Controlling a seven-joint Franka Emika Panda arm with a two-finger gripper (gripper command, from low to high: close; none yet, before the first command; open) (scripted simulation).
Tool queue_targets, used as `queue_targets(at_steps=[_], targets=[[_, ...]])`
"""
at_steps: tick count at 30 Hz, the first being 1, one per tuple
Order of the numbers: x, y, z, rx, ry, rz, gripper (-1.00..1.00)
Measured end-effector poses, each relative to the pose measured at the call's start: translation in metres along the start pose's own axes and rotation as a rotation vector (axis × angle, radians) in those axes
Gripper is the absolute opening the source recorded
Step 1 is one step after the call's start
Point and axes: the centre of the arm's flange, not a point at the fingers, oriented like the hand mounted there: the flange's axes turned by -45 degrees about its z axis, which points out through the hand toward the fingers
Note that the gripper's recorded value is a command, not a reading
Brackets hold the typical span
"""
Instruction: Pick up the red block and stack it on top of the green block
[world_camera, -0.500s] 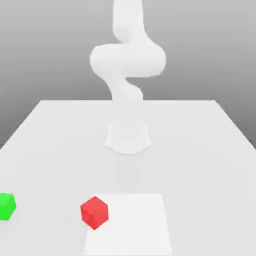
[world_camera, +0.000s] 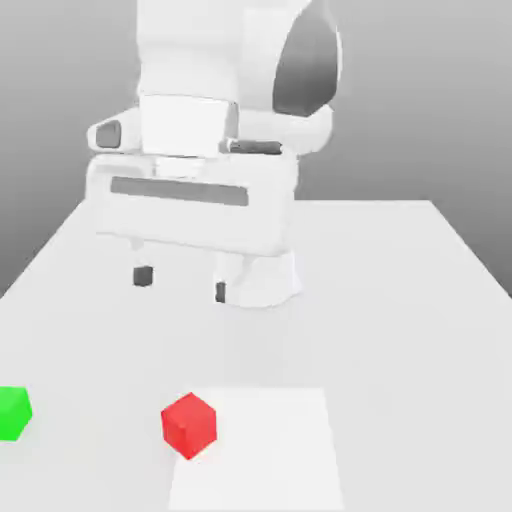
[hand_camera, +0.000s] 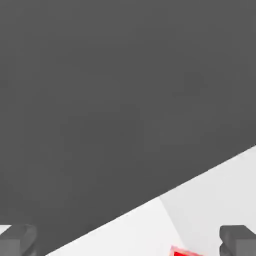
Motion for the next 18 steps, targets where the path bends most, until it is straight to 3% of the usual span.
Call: queue_targets(at_steps=[5,11,12,18], targets=[[-0.041,0.039,0.092,-0.07,-0.154,0.162,0.0],[-0.061,0.047,0.161,-0.084,-0.184,0.186,0.0],[-0.063,0.047,0.169,-0.084,-0.184,0.186,-1.0],[-0.065,0.048,0.173,-0.084,-0.183,0.186,-1.0]])
